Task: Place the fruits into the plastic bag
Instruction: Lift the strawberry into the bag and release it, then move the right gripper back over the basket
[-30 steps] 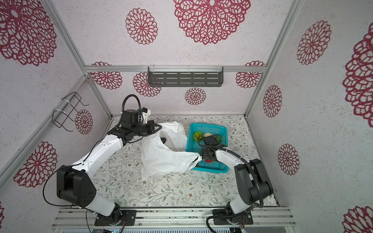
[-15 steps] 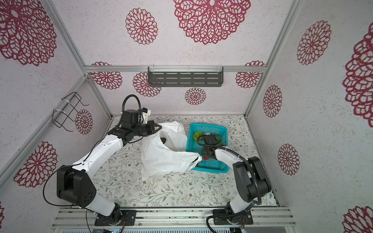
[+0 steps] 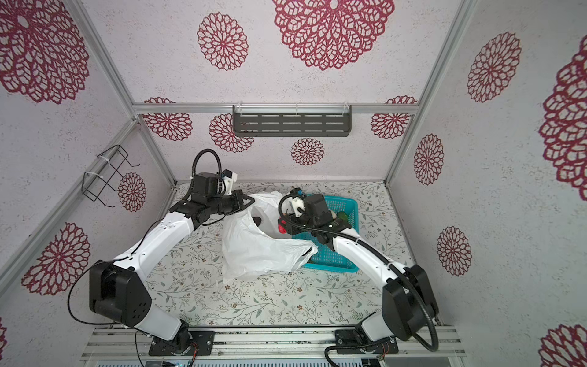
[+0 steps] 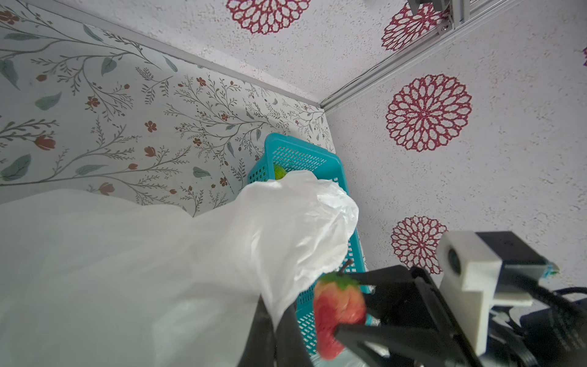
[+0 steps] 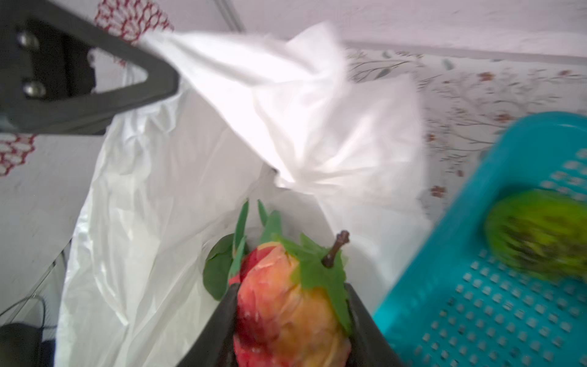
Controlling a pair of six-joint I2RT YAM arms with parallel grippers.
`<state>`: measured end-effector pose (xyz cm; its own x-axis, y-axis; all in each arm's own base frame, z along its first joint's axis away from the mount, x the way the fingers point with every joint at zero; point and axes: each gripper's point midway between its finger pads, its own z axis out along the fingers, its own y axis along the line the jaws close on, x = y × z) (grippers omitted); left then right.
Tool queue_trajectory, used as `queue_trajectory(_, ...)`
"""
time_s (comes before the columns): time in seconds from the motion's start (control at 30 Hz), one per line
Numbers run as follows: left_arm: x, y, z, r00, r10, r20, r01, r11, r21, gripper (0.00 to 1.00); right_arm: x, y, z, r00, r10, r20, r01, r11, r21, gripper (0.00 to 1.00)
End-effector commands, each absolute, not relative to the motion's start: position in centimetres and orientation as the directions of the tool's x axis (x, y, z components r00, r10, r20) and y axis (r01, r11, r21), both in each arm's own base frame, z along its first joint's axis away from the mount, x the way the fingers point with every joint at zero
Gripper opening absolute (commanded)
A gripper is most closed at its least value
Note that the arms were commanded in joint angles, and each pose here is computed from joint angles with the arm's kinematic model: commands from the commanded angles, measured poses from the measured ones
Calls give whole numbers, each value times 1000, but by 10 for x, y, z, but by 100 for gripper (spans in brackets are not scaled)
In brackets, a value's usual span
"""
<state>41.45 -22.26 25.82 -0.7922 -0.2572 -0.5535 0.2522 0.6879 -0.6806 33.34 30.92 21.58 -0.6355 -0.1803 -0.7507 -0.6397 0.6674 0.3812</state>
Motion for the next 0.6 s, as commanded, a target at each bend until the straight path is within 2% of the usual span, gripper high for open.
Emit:
queue_trajectory(0.0,417,-224,275,-765,-263,-588,288,676,-678,0,306,347,204,-621,-324,-714,-745,526,409,40)
queue_trajectory(0.13,417,-220,274,-758,-272,-592,272,693,-667,0,296,379,185,-609,-415,-676,-779,471,413,49)
queue_trajectory(0.2,417,-219,273,-758,-275,-592,269,696,-666,0,291,390,181,-594,-442,-672,-795,450,407,66)
queue_trajectory(0.3,416,-218,273,-758,-277,-590,263,698,-666,0,292,390,186,-580,-430,-692,-800,460,385,83)
queue_trajectory(0.33,416,-217,273,-757,-279,-590,261,700,-665,0,296,386,189,-572,-419,-705,-799,478,365,91)
queue_trajectory(0.4,416,-215,273,-749,-284,-598,256,709,-657,0,304,376,197,-556,-391,-733,-790,522,322,99)
queue_trajectory(0.57,417,-211,272,-737,-300,-606,243,719,-652,0,326,338,222,-542,-265,-797,-710,652,266,99)
